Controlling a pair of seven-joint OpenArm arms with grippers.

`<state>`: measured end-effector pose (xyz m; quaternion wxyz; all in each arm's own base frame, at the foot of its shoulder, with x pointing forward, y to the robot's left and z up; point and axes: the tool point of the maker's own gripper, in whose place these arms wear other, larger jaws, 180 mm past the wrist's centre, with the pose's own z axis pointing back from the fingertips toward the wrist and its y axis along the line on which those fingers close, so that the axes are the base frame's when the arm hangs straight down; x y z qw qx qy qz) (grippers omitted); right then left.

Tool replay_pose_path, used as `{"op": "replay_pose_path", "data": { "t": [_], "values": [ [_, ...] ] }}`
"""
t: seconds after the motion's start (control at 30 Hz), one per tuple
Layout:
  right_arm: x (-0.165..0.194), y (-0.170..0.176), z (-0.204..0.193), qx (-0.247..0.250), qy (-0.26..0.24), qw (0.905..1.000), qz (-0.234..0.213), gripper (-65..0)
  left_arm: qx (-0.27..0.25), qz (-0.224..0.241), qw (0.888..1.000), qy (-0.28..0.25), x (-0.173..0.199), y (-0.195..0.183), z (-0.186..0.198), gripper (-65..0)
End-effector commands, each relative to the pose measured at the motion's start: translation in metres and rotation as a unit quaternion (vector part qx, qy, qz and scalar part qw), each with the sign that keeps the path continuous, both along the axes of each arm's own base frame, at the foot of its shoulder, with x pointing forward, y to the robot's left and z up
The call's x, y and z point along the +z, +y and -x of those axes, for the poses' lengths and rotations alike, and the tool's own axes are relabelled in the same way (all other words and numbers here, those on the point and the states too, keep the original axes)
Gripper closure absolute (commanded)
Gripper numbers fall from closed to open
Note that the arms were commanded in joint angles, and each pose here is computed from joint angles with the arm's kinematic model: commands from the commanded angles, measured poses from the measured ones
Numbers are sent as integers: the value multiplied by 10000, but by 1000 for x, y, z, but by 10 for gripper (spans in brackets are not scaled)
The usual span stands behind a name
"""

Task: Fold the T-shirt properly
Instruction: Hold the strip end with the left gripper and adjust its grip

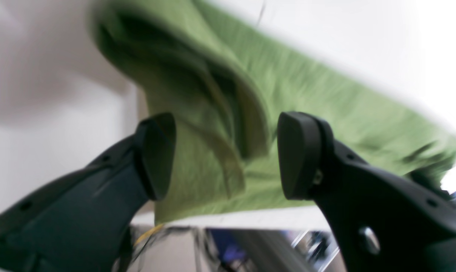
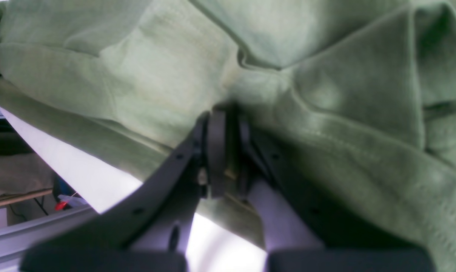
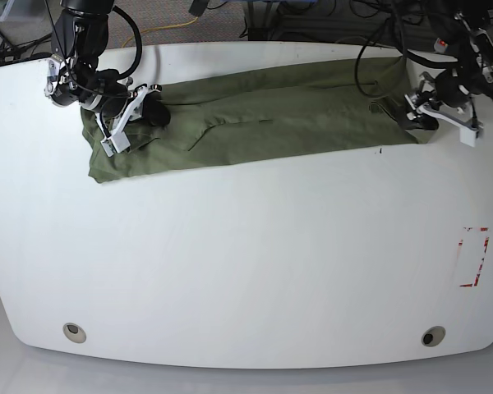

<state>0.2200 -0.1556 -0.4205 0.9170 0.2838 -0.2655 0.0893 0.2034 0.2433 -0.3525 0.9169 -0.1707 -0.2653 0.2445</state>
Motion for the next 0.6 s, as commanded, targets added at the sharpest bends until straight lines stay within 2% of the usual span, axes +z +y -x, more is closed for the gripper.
{"op": "replay_pose_path", "data": {
  "t": [0.0,0.1,0.27,0.57],
  "values": [
    [2,-5,-1,12,-22,9999,104,-35,120,-71,9991,-394,19,18,-7,-394],
    [2,-5,-1,11,-24,9999,97,-35,130,-256,9982,-524,25,31,-5,-394],
    [2,-5,-1,11,-24,9999,97,-35,84,-563,9977,-372,20,38,-2,-396],
    [3,-5,-3,10,-47,9999,97,-35,-182,-682,9974,-120,5,17,-9,-396]
  ]
}}
